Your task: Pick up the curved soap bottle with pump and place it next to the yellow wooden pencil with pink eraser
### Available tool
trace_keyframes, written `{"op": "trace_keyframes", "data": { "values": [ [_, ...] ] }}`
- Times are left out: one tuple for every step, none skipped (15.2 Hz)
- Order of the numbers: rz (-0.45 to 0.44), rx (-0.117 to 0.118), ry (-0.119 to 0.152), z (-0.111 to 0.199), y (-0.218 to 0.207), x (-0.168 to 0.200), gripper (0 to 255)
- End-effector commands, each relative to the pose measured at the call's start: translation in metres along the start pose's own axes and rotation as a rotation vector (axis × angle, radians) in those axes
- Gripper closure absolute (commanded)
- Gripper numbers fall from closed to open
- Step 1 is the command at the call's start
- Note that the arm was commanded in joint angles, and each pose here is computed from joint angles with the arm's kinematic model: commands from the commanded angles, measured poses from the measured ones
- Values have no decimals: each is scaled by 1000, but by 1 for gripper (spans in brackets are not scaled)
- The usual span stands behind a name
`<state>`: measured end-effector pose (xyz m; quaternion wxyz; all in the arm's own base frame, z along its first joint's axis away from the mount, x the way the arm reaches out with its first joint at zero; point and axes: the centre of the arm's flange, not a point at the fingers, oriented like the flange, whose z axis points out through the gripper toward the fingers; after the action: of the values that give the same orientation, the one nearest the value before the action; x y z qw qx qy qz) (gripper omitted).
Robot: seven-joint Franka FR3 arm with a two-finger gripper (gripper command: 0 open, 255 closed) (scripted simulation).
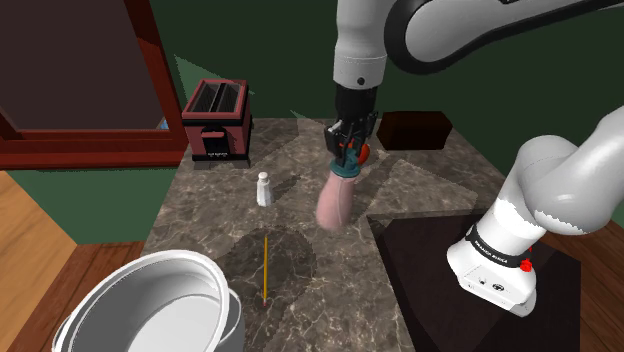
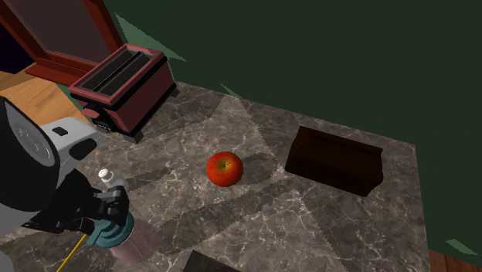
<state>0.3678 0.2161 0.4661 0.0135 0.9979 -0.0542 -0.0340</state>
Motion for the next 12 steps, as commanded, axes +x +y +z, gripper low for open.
{"op": "trace_keyframes", "data": {
  "values": [
    [0,1,1,10,0,1,255],
    [0,1,1,16,0,1,255],
    [0,1,1,21,0,1,255],
    [0,1,1,29,0,2,255],
    [0,0,1,29,0,2,255],
    [0,1,1,29,0,2,255],
    [0,1,1,29,0,2,255],
    [0,1,1,29,0,2,255],
    [0,1,1,29,0,2,255],
    [0,1,1,29,0,2,255],
    [0,1,1,29,0,2,255],
    [0,1,1,29,0,2,255]
  ]
}}
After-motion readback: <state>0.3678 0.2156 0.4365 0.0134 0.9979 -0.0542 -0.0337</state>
